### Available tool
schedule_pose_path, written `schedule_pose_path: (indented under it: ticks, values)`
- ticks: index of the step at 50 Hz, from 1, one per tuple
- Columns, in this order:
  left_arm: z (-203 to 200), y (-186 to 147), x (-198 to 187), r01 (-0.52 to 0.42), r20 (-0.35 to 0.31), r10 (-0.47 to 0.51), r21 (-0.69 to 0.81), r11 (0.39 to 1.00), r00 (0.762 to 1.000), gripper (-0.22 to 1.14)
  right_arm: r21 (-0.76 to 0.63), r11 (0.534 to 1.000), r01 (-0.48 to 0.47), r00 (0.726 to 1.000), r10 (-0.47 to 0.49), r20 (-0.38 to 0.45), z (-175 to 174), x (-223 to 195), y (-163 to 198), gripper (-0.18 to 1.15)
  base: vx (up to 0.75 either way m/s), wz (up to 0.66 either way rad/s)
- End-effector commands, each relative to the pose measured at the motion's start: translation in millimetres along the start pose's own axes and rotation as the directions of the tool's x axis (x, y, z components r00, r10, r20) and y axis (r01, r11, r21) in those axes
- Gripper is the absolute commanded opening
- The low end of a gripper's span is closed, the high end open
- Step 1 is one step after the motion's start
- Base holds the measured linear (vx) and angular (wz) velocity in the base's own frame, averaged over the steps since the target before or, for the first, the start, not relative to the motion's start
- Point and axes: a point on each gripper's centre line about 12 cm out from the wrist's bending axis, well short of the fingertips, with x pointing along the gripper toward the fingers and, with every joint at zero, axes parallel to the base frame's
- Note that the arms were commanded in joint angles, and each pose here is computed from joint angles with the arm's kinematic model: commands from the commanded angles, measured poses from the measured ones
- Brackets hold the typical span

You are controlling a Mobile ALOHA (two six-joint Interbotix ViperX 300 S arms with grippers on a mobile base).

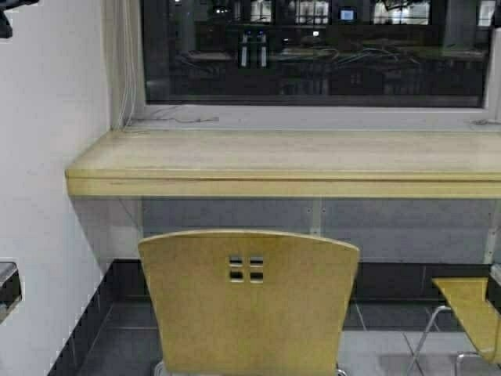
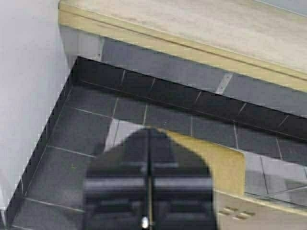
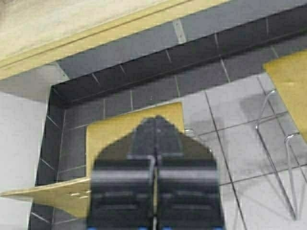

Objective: Push the chairs under the table

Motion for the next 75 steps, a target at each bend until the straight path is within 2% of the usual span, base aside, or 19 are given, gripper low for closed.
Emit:
schedule_pose_path:
  ticks: [1,12,21,30,34,41,49,58,61,66,71,75]
  values:
    - [8,-2,1,0.006,0.024,-0.006,-0.002,1.000,1.000,0.03,0.001,1.000,-0.008,1.000,0.008,0.023,11,0,3,0.05,0.15,0.02]
    - [5,-1,-1,0.005,0.016,-0.005,-0.003,1.000,1.000,0.03,-0.002,1.000,-0.009,1.000,0.009,0.026,12,-1,4,0.05,0.16,-0.01]
    - [3,-1,-2,-0.002,-0.011,0.002,-0.014,1.000,1.000,0.03,-0.002,1.000,-0.001,1.000,0.001,-0.005,7,0,3,0.05,0.19,-0.06]
    - [-3,1,-2,-0.022,-0.067,0.018,-0.070,0.997,0.998,0.03,0.009,1.000,0.004,1.000,-0.004,-0.023,4,0,2,0.05,0.17,-0.05]
    - [-9,0,-2,-0.042,-0.131,0.026,-0.122,0.992,0.991,0.03,0.007,1.000,0.008,0.999,-0.008,-0.038,2,0,1,0.05,0.12,-0.02]
    - [-22,-14,-4,-0.050,-0.281,-0.011,-0.210,0.976,0.960,0.03,0.009,1.000,0.019,0.997,-0.018,-0.073,-2,-1,0,0.05,0.10,0.00]
    - [-29,-43,-4,-0.043,-0.342,-0.118,-0.430,0.902,0.932,0.09,0.086,0.996,-0.004,0.992,0.015,-0.124,-14,4,8,0.05,0.05,0.01]
    - [-52,-45,19,-0.162,-0.434,-0.095,-0.520,0.839,0.896,0.33,0.175,0.984,-0.037,0.969,0.078,-0.236,-45,32,31,0.05,0.02,0.01]
    - [-62,-45,30,-0.210,-0.473,-0.078,-0.526,0.824,0.878,0.42,0.187,0.982,-0.035,0.959,0.086,-0.271,-55,48,39,0.06,0.00,0.00]
    - [-83,-47,50,-0.281,-0.552,-0.051,-0.500,0.819,0.832,0.56,0.195,0.981,-0.011,0.935,0.079,-0.346,-73,78,51,0.08,0.00,0.00]
    - [-101,-53,66,-0.313,-0.601,-0.038,-0.467,0.827,0.798,0.69,0.203,0.979,0.028,0.906,0.061,-0.419,-92,106,60,0.19,0.00,0.00]
    - [-113,-54,77,-0.346,-0.629,-0.023,-0.457,0.819,0.777,0.80,0.222,0.972,0.076,0.881,0.039,-0.471,-109,122,61,0.40,0.00,0.00]
